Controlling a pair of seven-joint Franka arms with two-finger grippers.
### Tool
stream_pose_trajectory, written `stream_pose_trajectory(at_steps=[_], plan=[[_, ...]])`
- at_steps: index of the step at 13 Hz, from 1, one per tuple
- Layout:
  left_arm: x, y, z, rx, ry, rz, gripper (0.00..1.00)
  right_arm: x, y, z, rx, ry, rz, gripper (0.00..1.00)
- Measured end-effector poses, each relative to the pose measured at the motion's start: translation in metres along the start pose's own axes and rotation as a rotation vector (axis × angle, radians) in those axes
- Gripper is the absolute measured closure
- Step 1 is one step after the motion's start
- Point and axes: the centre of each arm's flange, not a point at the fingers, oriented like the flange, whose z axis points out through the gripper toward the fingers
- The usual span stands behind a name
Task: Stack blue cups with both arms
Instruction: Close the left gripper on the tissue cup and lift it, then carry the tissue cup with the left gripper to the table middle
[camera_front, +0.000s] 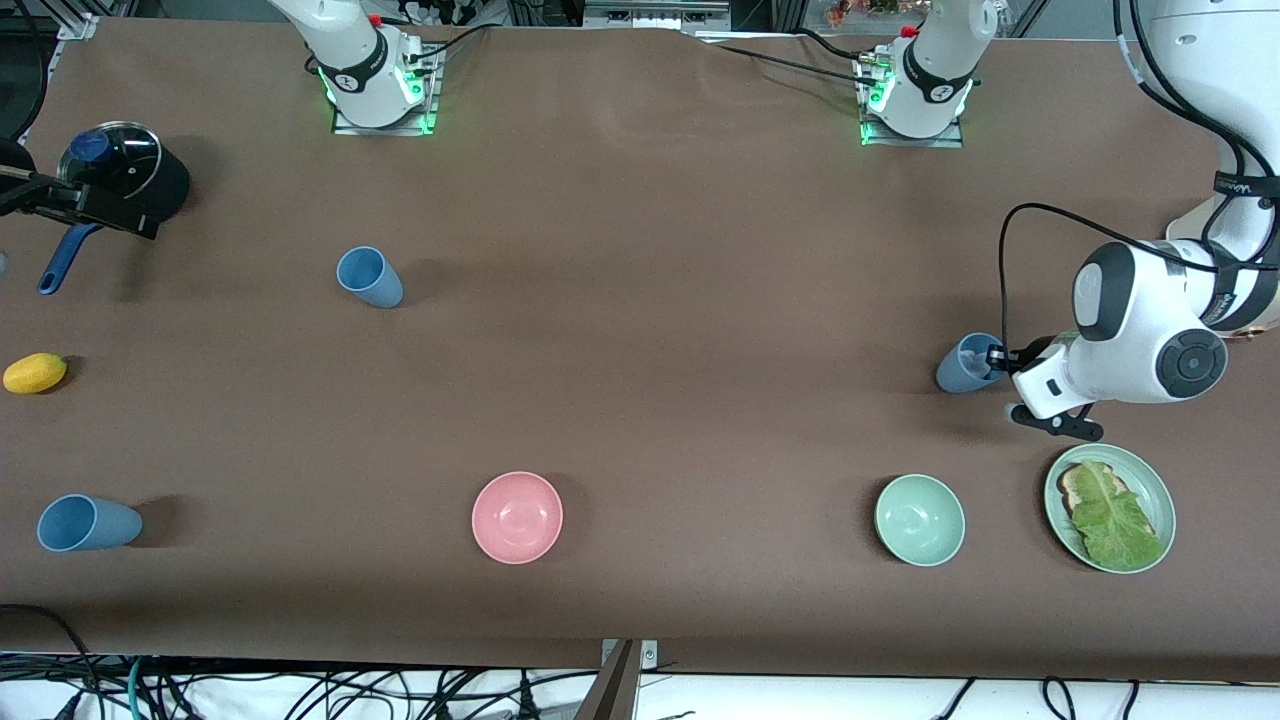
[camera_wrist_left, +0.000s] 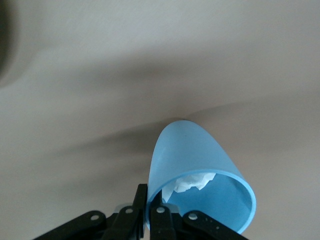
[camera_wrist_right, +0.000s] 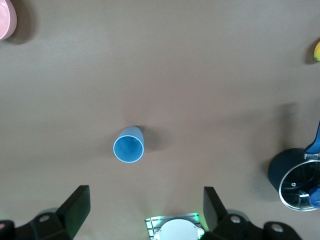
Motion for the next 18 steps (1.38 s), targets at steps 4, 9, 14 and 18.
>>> stream_pose_trajectory(at_steps=[4,9,14,18], plan=[[0.024,0.142,-0.039,-0.036,0.040,-0.066,0.99,0.001,0.001,0.001,0.000,-0.003,0.002,0.00],[0.025,0.310,-0.017,-0.080,0.001,-0.153,0.99,0.005,0.011,0.005,0.002,-0.011,0.022,0.00],[0.037,0.399,0.032,-0.078,0.005,-0.194,0.99,0.010,0.016,0.012,0.002,-0.023,0.032,0.00],[0.041,0.407,0.042,-0.081,0.008,-0.201,0.93,0.010,0.016,0.011,0.002,-0.022,0.032,0.00]])
